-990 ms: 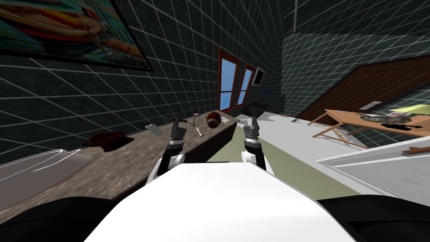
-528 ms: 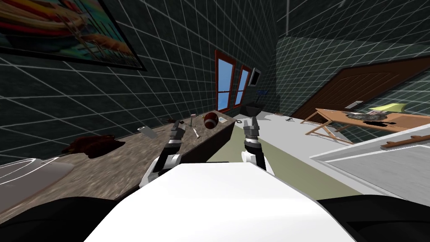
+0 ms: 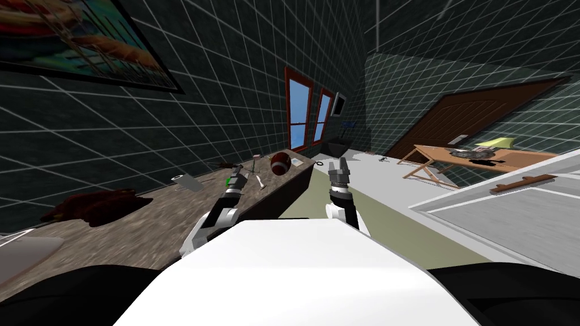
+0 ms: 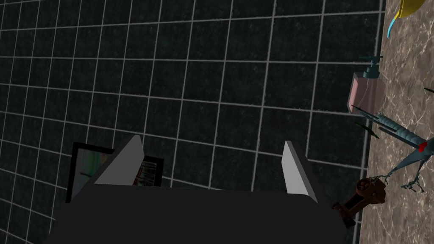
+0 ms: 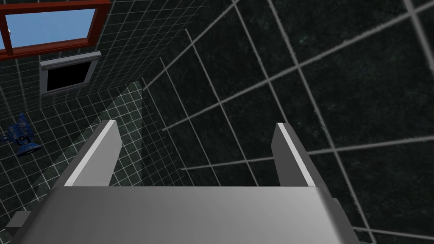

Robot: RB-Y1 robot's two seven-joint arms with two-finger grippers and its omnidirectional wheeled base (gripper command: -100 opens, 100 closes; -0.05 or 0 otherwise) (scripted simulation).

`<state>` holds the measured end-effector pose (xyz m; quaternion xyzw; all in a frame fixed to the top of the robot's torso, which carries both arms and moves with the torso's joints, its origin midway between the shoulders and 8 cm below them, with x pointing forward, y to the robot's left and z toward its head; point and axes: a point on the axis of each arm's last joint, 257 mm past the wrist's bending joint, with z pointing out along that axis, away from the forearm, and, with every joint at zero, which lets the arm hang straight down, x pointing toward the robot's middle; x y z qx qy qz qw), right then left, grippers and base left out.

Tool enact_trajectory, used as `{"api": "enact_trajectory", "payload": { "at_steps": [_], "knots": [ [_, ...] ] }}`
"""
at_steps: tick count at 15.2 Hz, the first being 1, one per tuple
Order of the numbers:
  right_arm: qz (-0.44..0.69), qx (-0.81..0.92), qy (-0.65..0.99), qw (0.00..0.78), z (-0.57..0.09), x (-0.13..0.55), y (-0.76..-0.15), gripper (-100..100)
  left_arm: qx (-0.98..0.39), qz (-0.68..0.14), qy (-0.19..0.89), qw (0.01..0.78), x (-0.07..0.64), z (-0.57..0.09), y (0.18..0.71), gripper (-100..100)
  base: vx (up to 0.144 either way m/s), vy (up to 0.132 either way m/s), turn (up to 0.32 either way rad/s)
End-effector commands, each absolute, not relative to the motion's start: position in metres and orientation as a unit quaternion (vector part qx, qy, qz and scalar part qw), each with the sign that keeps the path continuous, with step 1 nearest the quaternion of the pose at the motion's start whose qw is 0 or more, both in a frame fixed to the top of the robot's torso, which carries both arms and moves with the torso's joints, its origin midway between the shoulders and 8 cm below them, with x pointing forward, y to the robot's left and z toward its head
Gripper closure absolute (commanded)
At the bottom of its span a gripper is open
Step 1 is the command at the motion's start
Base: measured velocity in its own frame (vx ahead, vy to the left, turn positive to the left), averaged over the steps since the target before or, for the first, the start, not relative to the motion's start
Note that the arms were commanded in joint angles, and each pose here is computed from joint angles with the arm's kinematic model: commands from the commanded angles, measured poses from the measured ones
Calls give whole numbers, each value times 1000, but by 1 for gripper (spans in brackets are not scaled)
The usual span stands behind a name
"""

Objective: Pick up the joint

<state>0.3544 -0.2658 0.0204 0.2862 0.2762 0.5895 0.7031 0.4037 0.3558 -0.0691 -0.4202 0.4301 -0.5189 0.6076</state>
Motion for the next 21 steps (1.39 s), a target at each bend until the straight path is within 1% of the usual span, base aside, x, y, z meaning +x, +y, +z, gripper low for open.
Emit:
{"api": "enact_trajectory", "payload": {
  "at_steps": [1, 2, 3, 5, 6, 8, 9, 12, 13, 16, 17, 19, 20, 21],
  "knots": [
    [590, 286, 276, 703, 20, 354, -266, 0, -439, -509, 437, 598, 407, -79, 364, -100, 38, -38, -40],
    [589, 286, 276, 703, 20, 354, -266, 0, -439, -509, 437, 598, 407, -79, 364, -100, 20, -22, 2],
    [589, 286, 276, 703, 20, 354, -266, 0, -461, -499, 439, 588, 408, -90, 381, -100, 27, -40, -78],
    [590, 286, 276, 703, 20, 354, -266, 0, -472, -491, 444, 583, 409, -97, 384, -100, 31, -40, -75],
    [590, 286, 276, 703, 20, 354, -266, 0, -490, -484, 441, 575, 409, -104, 401, -100, 42, -41, -112],
    [590, 286, 276, 703, 20, 354, -266, 0, -505, -472, 449, 566, 409, -115, 404, -100, 45, -45, -72],
    [589, 286, 276, 703, 20, 354, -266, 0, -525, -465, 444, 558, 408, -122, 422, -100, 48, -52, -108],
    [589, 286, 276, 703, 20, 354, -266, 0, -540, -451, 451, 549, 408, -133, 425, -100, 36, -39, -38],
    [589, 286, 276, 703, 20, 354, -266, 0, -560, -444, 444, 541, 405, -140, 443, -100, 36, -32, -104],
    [589, 286, 276, 703, 20, 354, -266, 0, -575, -430, 450, 531, 404, -151, 446, -100, 36, -31, -52],
    [589, 286, 276, 703, 20, 354, -266, 0, -597, -421, 441, 522, 400, -158, 465, -100, 30, -37, -87],
    [590, 286, 276, 703, 20, 354, -266, 0, -610, -407, 446, 513, 398, -169, 468, -100, 42, -40, -87],
    [589, 286, 276, 703, 20, 354, -266, 0, -630, -400, 434, 505, 394, -173, 486, -100, 49, -42, -98],
    [590, 286, 276, 703, 20, 354, -266, 0, -636, -394, 436, 501, 393, -178, 487, -100, 55, -50, -103]
  ]
}}
